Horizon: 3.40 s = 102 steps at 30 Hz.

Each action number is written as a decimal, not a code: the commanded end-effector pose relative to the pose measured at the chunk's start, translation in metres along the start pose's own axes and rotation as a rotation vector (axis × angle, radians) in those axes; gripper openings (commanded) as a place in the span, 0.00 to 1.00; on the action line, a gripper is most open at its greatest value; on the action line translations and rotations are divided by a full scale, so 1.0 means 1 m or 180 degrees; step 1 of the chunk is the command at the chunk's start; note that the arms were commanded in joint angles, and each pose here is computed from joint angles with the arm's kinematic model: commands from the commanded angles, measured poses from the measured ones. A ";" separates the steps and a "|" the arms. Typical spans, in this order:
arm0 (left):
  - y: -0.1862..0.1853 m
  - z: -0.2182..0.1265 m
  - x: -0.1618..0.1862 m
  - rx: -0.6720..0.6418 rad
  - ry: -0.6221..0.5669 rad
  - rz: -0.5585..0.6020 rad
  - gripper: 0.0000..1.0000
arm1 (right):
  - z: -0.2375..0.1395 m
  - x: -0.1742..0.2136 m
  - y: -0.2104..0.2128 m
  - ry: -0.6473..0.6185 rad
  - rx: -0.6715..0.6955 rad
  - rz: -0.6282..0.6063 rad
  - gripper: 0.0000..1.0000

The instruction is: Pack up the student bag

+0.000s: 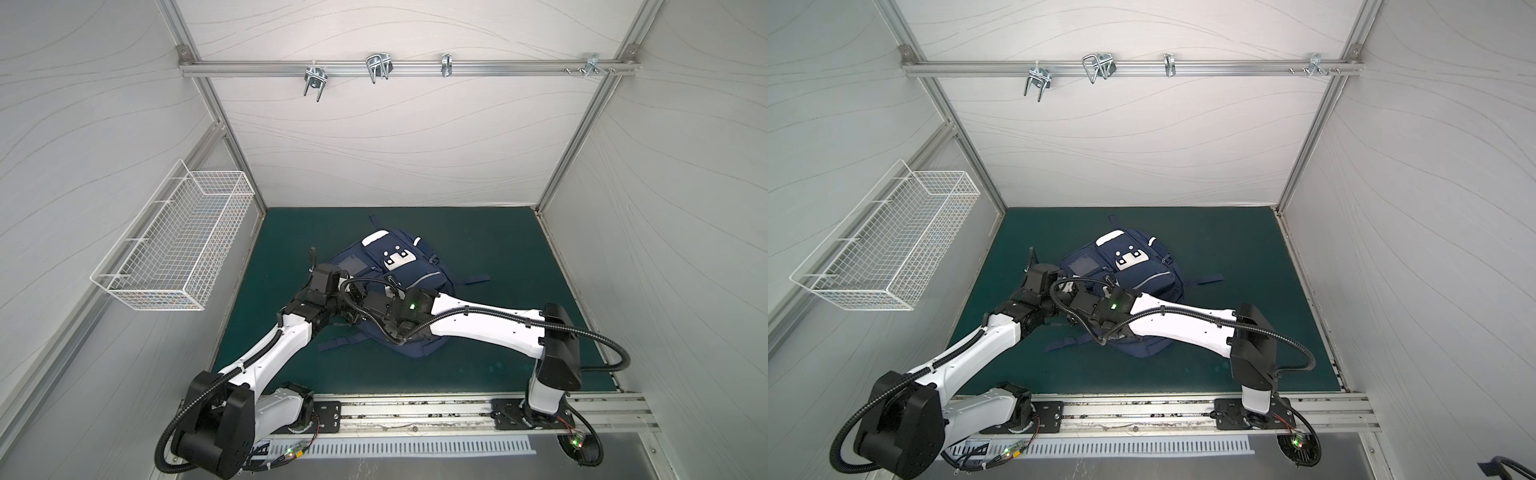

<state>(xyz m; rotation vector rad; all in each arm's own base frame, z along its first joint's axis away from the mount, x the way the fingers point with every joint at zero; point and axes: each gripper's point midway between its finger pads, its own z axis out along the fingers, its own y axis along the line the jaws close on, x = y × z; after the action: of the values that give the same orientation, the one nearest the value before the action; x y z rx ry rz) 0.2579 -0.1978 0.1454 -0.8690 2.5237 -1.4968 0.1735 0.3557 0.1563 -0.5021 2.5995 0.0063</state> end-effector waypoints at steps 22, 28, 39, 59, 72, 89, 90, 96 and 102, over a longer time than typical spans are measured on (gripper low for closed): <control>-0.041 -0.005 0.003 0.0404 0.0067 0.0386 0.00 | 0.030 -0.011 0.004 0.0116 0.0069 0.0090 0.62; -0.041 -0.003 0.003 0.0409 0.0081 0.0380 0.00 | 0.037 -0.010 0.013 0.0152 -0.0031 0.0095 0.68; -0.040 -0.001 0.002 0.0372 0.0108 0.0429 0.00 | 0.038 -0.003 -0.024 0.0256 0.0295 0.0221 0.28; -0.009 -0.002 -0.010 -0.0072 -0.0118 0.0345 0.00 | 0.015 0.016 -0.095 0.0387 0.0195 0.0433 0.00; -0.013 -0.002 -0.016 -0.0034 -0.0177 0.0369 0.00 | -0.009 0.021 -0.072 0.0486 -0.2049 0.0800 0.15; -0.027 -0.007 -0.010 0.0065 -0.0122 0.0448 0.00 | -0.004 0.000 -0.046 -0.0095 -0.0605 -0.0504 0.43; -0.026 -0.007 -0.010 0.0058 -0.0123 0.0437 0.00 | -0.002 0.000 -0.041 -0.0096 -0.0611 -0.0620 0.42; -0.026 -0.006 -0.011 0.0058 -0.0103 0.0428 0.00 | 0.005 0.011 -0.025 -0.0044 -0.0663 -0.1096 0.46; -0.026 -0.004 -0.011 0.0055 -0.0090 0.0425 0.00 | 0.014 0.007 -0.025 -0.0031 -0.0561 -0.1132 0.38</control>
<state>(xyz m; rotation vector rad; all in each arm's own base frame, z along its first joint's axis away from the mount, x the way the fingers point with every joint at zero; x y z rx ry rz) 0.2601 -0.1966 0.1418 -0.7846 2.5770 -1.4285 0.1780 0.3337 0.1431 -0.9816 2.4914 0.1800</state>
